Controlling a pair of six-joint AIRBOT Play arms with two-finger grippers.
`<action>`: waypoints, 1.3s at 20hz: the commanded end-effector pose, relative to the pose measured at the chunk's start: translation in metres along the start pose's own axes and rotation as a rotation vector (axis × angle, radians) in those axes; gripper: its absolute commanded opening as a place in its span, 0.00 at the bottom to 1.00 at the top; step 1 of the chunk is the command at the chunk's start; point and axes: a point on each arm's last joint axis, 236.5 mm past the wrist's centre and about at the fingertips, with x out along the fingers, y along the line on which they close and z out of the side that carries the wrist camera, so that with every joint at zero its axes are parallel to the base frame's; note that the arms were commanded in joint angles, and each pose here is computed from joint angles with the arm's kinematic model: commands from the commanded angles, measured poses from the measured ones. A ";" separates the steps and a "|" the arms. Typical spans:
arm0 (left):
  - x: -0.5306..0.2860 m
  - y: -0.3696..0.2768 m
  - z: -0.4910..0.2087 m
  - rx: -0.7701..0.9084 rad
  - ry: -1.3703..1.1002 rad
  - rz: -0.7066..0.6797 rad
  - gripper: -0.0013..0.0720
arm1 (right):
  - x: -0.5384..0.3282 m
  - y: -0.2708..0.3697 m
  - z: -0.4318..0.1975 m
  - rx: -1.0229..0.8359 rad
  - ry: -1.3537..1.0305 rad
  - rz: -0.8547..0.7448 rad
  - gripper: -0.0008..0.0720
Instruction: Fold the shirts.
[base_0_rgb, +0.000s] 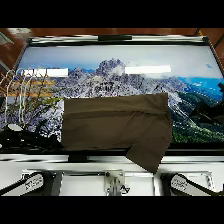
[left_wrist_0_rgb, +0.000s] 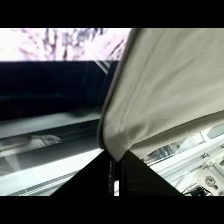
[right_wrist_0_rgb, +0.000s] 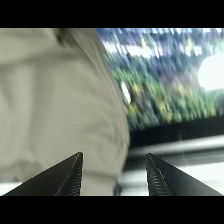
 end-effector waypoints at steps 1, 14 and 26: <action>-0.007 -0.011 -0.007 0.034 0.043 -0.036 0.06 | 0.044 -0.005 -0.050 -0.012 0.175 0.036 0.72; -0.012 -0.015 -0.005 0.051 0.045 -0.041 0.06 | 0.139 0.010 -0.122 -0.100 0.253 0.135 0.77; -0.024 -0.023 0.012 0.125 -0.004 -0.047 0.06 | 0.133 0.026 -0.111 -0.089 0.166 0.184 0.09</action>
